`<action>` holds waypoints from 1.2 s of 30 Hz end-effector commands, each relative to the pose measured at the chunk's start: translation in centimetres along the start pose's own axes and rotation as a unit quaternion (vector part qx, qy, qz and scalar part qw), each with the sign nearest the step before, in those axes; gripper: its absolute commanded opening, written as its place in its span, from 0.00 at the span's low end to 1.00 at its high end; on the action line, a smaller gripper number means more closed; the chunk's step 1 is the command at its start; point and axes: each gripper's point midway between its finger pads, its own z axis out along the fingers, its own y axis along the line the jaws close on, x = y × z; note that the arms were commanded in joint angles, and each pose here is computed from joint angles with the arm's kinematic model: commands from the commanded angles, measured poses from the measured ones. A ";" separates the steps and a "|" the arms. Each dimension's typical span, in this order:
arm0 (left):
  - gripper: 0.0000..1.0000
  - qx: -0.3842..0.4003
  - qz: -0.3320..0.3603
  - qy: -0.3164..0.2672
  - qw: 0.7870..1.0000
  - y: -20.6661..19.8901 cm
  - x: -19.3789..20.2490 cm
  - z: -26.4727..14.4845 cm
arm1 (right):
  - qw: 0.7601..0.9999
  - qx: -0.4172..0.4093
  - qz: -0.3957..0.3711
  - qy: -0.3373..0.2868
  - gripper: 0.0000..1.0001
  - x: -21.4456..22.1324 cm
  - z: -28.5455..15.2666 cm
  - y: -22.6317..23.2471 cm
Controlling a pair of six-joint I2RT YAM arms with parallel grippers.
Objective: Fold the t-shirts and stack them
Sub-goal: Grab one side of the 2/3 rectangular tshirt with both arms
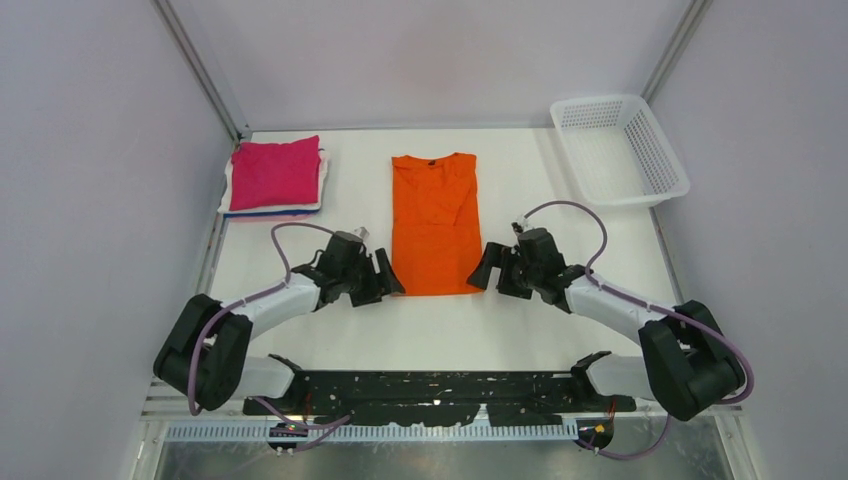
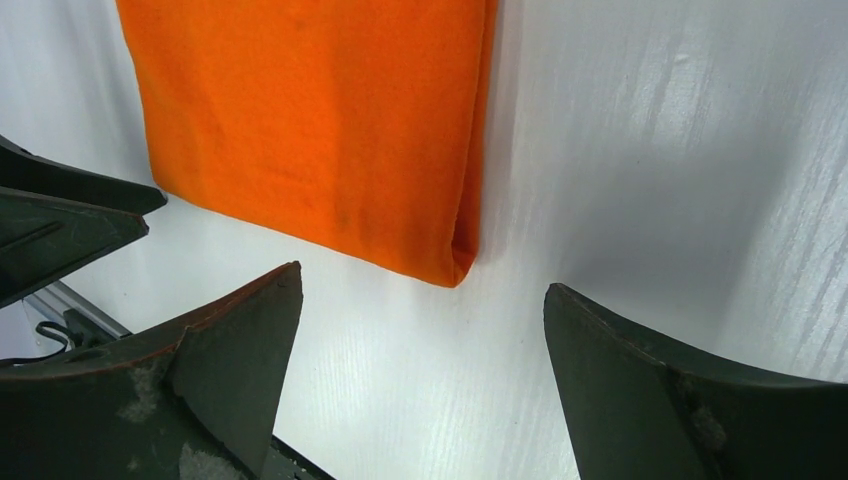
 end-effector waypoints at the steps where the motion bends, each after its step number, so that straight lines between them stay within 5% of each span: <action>1: 0.64 0.007 -0.006 0.005 1.000 -0.1 0.4 1.2 | 1.000 0.009 0.003 -0.010 0.95 -0.1 0.8 -0.1; 17: 0.25 -0.046 -0.012 0.033 0.998 1.4 1.0 3.4 | 1.000 0.012 0.014 0.010 0.66 1.1 2.4 -0.6; 21: 0.00 -0.053 -0.010 0.041 0.998 1.5 0.9 3.7 | 0.999 0.013 0.015 0.025 0.55 1.8 2.8 -0.8; 27: 0.00 -0.059 0.000 0.045 0.997 1.8 1.1 3.5 | 0.998 0.025 0.021 0.050 0.39 3.3 2.9 -1.2; 33: 0.00 -0.064 0.000 0.046 0.997 2.6 2.0 2.9 | 0.997 0.043 0.016 0.057 0.07 3.8 2.9 -2.0; 36: 0.00 -0.057 0.009 0.056 0.997 2.6 3.2 2.5 | 0.996 0.043 0.007 0.078 0.05 5.0 2.2 -2.1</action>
